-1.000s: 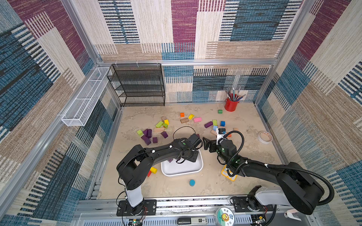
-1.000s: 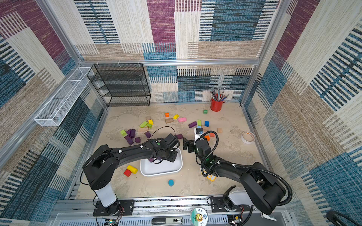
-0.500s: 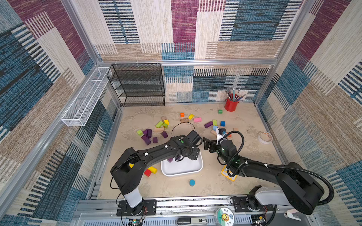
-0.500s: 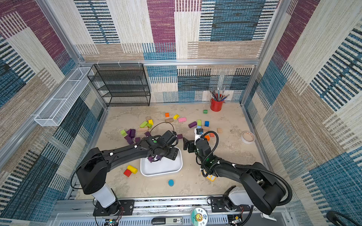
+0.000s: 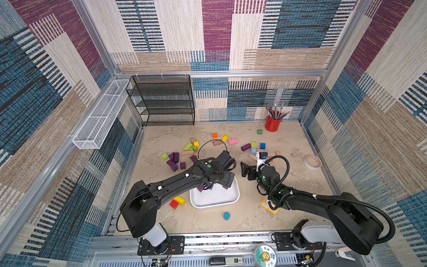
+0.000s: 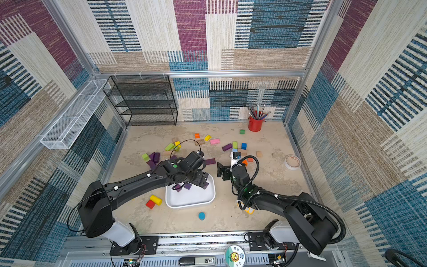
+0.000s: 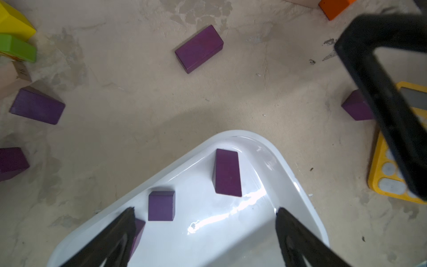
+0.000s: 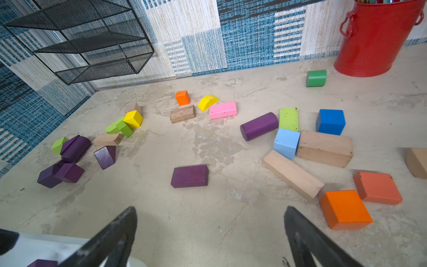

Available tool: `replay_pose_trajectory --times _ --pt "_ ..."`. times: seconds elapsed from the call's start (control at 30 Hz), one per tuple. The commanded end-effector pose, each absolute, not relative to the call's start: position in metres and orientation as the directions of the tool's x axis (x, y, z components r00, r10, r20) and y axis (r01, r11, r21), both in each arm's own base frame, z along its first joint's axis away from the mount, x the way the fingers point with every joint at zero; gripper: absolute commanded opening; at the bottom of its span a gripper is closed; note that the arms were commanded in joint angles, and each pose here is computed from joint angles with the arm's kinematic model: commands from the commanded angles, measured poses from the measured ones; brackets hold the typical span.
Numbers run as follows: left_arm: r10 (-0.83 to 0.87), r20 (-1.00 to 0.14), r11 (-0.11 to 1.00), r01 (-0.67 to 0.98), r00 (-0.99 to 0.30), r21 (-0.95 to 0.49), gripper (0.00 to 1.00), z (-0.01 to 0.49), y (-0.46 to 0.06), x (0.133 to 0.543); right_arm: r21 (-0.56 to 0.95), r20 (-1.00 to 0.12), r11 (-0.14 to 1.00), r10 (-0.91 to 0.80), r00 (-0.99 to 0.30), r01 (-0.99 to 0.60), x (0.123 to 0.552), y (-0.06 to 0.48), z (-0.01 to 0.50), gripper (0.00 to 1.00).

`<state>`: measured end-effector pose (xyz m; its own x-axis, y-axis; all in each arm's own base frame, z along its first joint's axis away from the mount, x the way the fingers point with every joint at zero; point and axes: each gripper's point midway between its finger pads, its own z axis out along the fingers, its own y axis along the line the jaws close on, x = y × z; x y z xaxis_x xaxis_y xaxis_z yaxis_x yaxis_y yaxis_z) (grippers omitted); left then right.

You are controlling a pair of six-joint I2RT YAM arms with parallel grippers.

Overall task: Pick purple bricks into the storage bin
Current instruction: Place the building block in the storage box, then pick up the building block from the center of the board.

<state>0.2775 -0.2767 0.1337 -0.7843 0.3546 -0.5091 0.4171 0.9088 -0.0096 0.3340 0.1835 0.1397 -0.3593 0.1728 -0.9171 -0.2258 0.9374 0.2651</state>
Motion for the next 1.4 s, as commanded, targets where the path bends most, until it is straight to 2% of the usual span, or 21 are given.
replay_pose_trajectory --times 0.0,0.33,0.53,0.77,0.97,1.37 --pt "0.336 -0.527 0.929 0.367 -0.781 0.048 0.99 0.144 -0.261 0.283 0.285 -0.921 0.934 0.205 -0.330 -0.217 0.336 0.182 0.148 1.00" --pt "0.283 -0.538 0.955 0.287 -0.794 0.079 0.99 0.158 -0.240 0.294 0.284 -0.922 0.934 0.204 -0.330 -0.216 0.336 0.182 0.148 1.00" --pt "0.197 -0.533 0.980 0.175 -0.823 0.093 0.99 0.162 -0.208 0.305 0.282 -0.922 0.933 0.198 -0.333 -0.225 0.337 0.184 0.148 1.00" --pt "-0.019 -0.516 0.998 -0.051 -0.856 0.046 0.94 0.161 -0.145 0.317 0.279 -0.922 0.932 0.193 -0.335 -0.231 0.337 0.185 0.148 0.99" --pt "-0.188 -0.516 0.973 -0.228 -0.836 0.016 0.91 0.161 -0.094 0.323 0.275 -0.924 0.929 0.184 -0.336 -0.247 0.336 0.188 0.149 0.99" --pt "-0.439 -0.429 0.887 -0.457 -0.789 -0.067 0.90 0.142 -0.040 0.333 0.261 -0.925 0.908 0.139 -0.353 -0.327 0.336 0.204 0.149 1.00"
